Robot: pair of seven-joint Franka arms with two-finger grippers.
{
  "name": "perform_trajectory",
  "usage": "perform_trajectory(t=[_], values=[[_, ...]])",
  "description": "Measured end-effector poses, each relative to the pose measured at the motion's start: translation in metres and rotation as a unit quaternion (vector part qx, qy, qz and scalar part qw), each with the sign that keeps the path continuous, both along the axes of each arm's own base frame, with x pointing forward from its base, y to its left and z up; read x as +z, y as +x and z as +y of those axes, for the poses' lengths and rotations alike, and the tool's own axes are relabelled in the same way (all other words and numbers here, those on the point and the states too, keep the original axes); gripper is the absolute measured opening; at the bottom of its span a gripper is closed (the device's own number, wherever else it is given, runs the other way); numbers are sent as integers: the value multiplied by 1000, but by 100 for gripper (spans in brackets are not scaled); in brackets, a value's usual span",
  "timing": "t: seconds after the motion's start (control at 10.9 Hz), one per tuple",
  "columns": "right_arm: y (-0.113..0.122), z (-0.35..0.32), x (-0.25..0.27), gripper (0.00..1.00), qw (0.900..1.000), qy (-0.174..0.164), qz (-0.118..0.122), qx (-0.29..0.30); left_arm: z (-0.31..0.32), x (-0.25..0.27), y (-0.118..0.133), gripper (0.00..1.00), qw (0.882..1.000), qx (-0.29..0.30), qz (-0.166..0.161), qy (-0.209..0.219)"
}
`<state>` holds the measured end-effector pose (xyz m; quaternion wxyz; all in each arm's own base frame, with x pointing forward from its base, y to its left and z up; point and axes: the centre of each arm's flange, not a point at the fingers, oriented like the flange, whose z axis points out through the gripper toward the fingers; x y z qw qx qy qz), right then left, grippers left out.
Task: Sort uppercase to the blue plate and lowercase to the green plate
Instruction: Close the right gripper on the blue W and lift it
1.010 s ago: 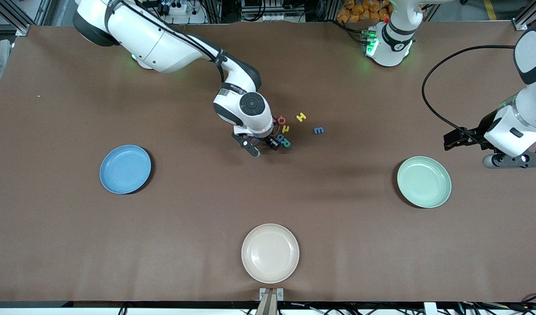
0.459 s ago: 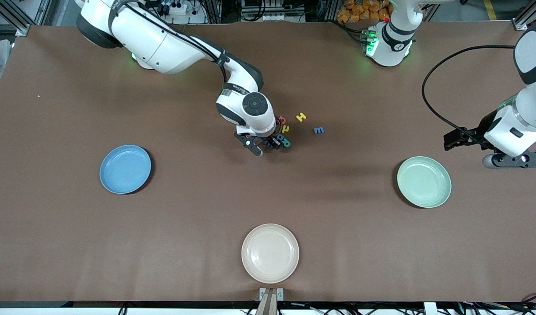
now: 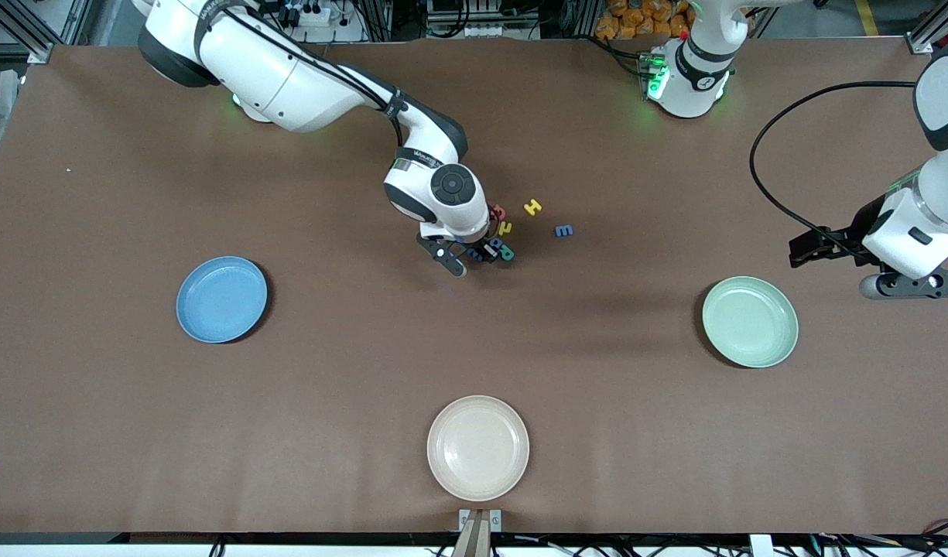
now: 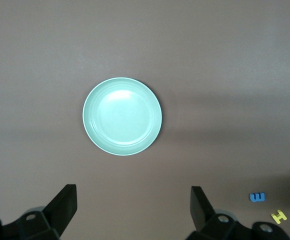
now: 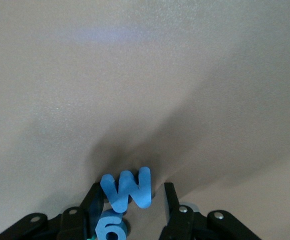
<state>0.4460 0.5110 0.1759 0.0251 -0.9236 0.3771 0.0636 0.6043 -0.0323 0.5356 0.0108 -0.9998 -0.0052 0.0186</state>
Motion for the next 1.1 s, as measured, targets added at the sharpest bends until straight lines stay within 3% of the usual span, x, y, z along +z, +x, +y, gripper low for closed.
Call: perform_trajectory(t=[0.09, 0.37, 0.64, 1.1], values=[[1, 0, 1, 47, 1000, 0, -1, -1, 0, -1, 0, 100, 1000, 0, 0, 0], [2, 0, 1, 47, 1000, 0, -1, -1, 0, -1, 2, 100, 1000, 0, -3, 0], [4, -1, 2, 40, 1000, 1, -3, -2, 0, -1, 2, 100, 1000, 0, -4, 0], [10, -4, 2, 40, 1000, 1, -5, -1, 0, -1, 3, 100, 1000, 0, -7, -1]])
